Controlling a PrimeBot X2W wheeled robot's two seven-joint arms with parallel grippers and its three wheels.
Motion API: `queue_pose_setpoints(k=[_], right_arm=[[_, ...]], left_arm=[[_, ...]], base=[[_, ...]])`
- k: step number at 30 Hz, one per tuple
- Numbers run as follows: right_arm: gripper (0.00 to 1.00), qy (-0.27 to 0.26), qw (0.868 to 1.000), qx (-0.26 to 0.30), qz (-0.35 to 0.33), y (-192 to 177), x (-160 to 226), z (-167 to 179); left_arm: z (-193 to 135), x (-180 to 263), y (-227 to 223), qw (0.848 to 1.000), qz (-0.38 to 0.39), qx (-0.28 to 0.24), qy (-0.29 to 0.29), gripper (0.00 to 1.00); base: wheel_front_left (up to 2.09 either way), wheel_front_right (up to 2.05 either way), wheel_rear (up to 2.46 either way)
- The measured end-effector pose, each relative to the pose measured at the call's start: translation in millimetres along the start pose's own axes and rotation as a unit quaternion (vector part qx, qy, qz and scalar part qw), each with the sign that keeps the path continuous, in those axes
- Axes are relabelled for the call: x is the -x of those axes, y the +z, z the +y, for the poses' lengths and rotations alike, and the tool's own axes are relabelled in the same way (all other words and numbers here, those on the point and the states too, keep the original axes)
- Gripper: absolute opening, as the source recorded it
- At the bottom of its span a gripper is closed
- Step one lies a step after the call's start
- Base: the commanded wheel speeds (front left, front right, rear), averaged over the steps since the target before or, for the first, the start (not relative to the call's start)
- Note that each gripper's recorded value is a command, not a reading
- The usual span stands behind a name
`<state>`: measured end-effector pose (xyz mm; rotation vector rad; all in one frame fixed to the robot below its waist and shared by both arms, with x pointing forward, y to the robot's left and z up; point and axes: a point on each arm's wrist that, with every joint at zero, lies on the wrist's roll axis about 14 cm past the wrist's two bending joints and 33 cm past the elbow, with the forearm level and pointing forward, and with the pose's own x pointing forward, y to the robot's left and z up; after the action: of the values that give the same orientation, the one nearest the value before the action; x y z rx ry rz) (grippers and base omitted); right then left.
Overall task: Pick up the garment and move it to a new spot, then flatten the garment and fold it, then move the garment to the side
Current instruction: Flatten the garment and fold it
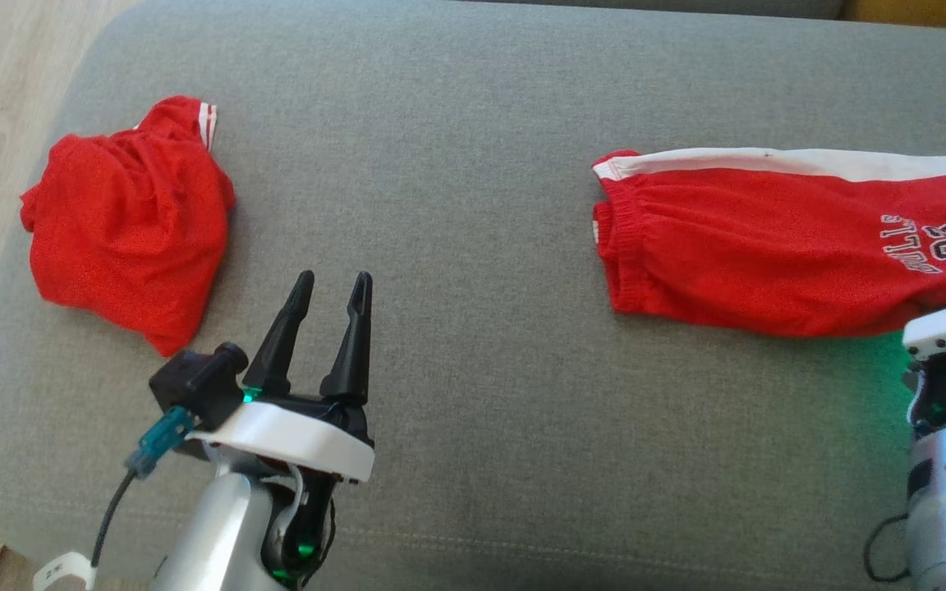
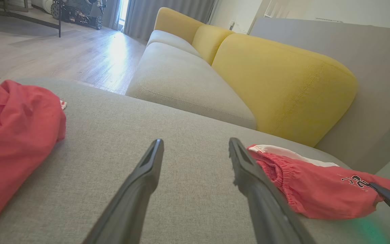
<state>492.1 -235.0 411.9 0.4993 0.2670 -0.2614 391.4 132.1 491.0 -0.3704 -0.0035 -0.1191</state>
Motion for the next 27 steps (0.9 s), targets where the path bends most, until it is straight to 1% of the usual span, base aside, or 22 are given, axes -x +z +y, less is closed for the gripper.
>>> queue_pose_setpoints(k=[4,7,12,13,18,20,23,27], right_arm=[[0.00,0.007,1.000,0.000,-0.005,3,4,7],[0.00,0.023,1.000,0.004,-0.016,10,7,19],[0.00,0.078,0.996,0.032,-0.040,27,13,56],[0.00,0.104,0.993,0.043,-0.047,31,18,72],[0.00,0.168,0.983,0.064,-0.037,15,35,106],[0.00,0.200,0.976,0.077,-0.031,7,43,125],[0.00,0.244,0.966,0.080,-0.024,-2,55,152],[0.00,0.299,0.950,0.093,-0.010,-18,73,183]], left_arm=[[-4,0,0,1.000,0.000,0.000,-0.006,1.00],[-7,0,1,1.000,-0.002,0.000,-0.010,1.00],[-11,3,7,1.000,-0.010,-0.001,-0.016,1.00],[-12,7,8,1.000,-0.011,-0.002,-0.016,1.00],[-9,16,5,1.000,-0.007,0.000,-0.007,1.00],[-7,17,7,1.000,-0.010,0.000,-0.005,1.00],[-6,18,8,1.000,-0.011,-0.001,-0.003,1.00],[-4,20,9,1.000,-0.012,0.002,0.000,1.00]], base=[[0.00,0.00,0.00],[0.00,0.00,0.00],[0.00,0.00,0.00],[0.00,0.00,0.00],[0.00,0.00,0.00],[0.00,0.00,0.00],[0.00,0.00,0.00],[0.00,0.00,0.00]])
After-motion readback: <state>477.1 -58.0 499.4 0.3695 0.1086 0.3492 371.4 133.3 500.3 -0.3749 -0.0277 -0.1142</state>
